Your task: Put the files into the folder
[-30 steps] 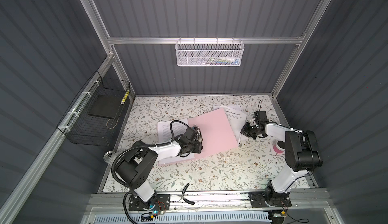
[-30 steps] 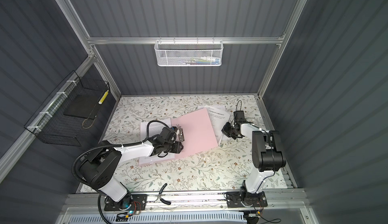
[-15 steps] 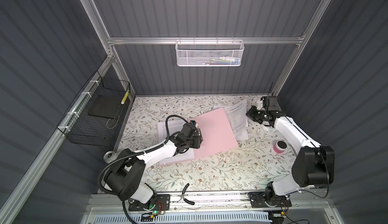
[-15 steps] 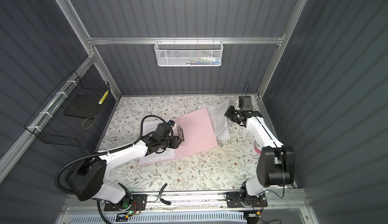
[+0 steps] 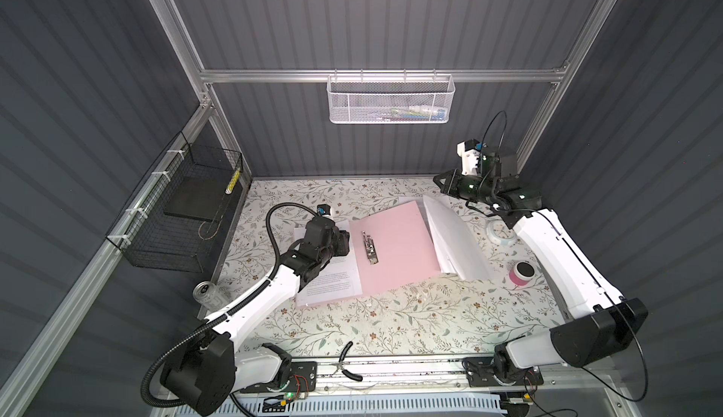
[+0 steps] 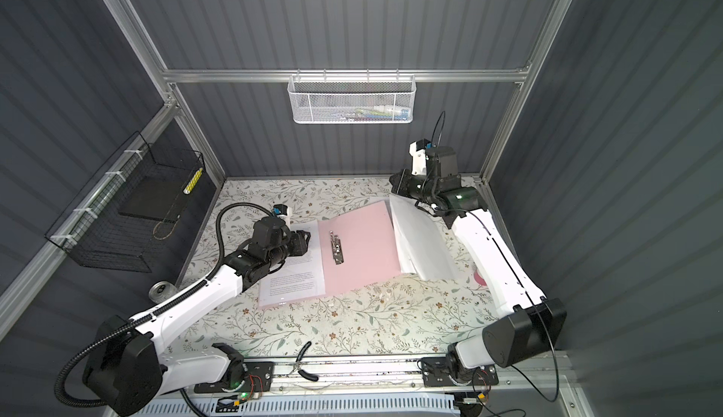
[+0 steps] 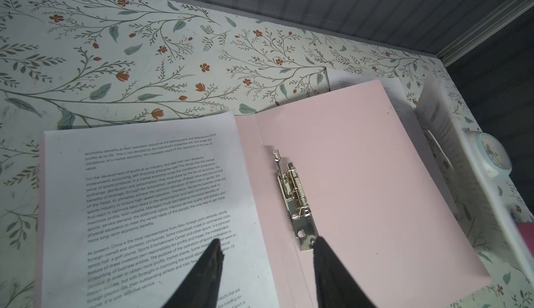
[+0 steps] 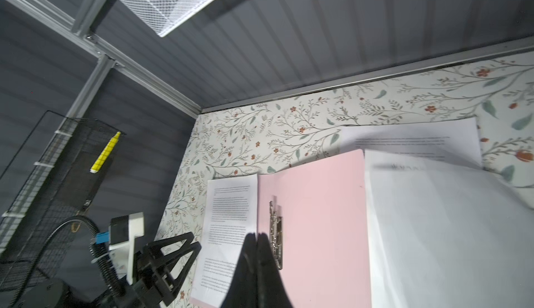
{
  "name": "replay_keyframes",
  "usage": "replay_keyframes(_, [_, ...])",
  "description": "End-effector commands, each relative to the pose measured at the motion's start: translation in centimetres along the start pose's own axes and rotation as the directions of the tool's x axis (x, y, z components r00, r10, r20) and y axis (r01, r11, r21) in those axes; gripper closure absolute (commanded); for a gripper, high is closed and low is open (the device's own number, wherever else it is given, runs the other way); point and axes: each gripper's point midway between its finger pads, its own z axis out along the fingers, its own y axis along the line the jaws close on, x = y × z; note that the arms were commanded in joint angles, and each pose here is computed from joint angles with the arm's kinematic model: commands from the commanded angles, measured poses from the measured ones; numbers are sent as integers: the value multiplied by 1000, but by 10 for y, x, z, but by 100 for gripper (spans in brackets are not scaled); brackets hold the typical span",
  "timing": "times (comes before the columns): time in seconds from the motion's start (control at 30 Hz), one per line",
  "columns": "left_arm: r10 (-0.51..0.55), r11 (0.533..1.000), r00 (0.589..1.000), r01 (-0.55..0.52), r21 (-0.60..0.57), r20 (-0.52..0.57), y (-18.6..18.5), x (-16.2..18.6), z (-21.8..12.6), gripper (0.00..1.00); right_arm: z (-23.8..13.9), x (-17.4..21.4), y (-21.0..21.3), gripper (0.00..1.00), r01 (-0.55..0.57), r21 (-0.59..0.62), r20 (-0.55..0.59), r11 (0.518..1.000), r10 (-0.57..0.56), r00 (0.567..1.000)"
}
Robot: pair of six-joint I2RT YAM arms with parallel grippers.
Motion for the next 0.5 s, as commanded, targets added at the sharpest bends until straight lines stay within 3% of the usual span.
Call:
replay_keyframes(0.0, [-19,1000,1000,19,-9,-6,5,7,2,47,-2,18,-17,100,-8,71,-56,997,12,998])
replay_keyframes(0.13, [-26,1000,999,26,-8,-29,4,14,13,47,9,49,-66,100,-28,234,-133,972,61,989])
replay_keyframes(0.3, [-17,997,998,21,72,-59,-13,14,28,46,3,72,-114,97,-115,320,-117,940,160,980])
replay_keyframes(0.37, [-20,991,996,30,128,-82,-25,17,36,46,1,82,-128,85,-113,364,-127,925,170,977])
replay_keyframes(0.47, [-29,979,994,50,198,-107,-44,20,45,44,-4,94,-136,58,-95,395,-152,914,167,974])
